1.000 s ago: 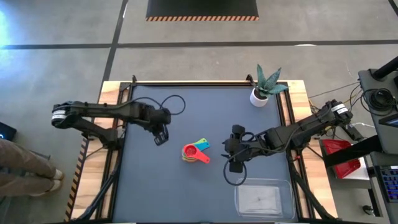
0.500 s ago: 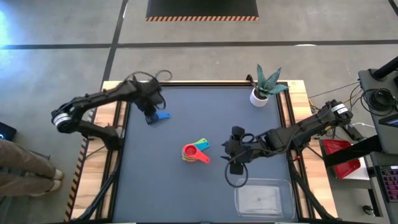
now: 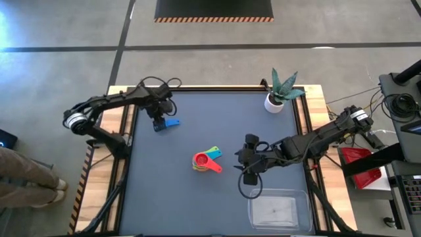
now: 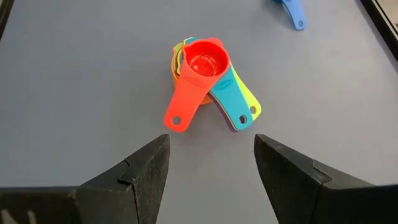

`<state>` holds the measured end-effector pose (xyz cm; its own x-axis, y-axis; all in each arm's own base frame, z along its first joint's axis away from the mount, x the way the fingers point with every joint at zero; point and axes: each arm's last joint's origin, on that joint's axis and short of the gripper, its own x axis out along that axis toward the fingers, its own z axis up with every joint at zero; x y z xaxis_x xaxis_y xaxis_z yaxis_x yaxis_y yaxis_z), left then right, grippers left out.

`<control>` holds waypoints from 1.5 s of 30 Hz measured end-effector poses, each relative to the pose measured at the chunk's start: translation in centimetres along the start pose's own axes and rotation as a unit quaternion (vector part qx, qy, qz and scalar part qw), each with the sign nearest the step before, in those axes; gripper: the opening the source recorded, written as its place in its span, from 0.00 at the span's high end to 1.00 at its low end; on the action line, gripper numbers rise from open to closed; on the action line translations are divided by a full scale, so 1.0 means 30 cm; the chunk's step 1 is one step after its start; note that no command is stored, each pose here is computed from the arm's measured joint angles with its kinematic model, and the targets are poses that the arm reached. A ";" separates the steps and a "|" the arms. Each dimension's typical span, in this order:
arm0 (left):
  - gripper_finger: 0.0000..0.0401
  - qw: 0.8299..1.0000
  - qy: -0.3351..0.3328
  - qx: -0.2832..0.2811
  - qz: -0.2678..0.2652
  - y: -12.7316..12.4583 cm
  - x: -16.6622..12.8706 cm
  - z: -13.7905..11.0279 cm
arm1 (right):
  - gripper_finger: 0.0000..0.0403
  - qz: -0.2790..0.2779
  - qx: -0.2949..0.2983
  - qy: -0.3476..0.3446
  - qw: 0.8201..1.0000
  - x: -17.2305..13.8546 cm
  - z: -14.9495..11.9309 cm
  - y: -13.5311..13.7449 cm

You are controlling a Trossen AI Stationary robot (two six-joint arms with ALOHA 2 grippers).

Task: Nest measuring cups in basket
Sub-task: Stack the blue measuring cup on top of the red measuring cup

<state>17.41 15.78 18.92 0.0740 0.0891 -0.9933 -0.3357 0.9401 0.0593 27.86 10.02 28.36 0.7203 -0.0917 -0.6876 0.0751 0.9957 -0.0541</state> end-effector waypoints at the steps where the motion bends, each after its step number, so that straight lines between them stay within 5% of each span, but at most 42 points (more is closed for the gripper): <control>1: 0.54 1.000 -0.001 0.002 0.001 0.002 0.013 0.004 | 0.44 0.000 0.002 0.000 1.000 0.000 0.000 0.000; 16: 0.63 0.998 0.065 -0.016 0.012 0.077 0.151 0.010 | 0.44 0.000 0.003 0.000 1.000 0.000 0.000 0.000; 24: 0.97 0.996 0.066 -0.064 -0.007 0.071 0.143 0.010 | 0.44 0.000 0.000 0.000 1.000 0.000 0.000 0.000; 45: 1.00 0.993 -0.012 -0.105 -0.054 -0.072 -0.060 0.003 | 0.44 -0.004 -0.002 -0.001 1.000 0.000 0.000 -0.001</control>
<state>18.09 13.61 20.58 0.1416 0.0025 -0.9899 -0.5127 0.8556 -0.0712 27.86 9.98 28.37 0.7209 -0.0999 -0.6858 0.0784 0.9950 -0.0626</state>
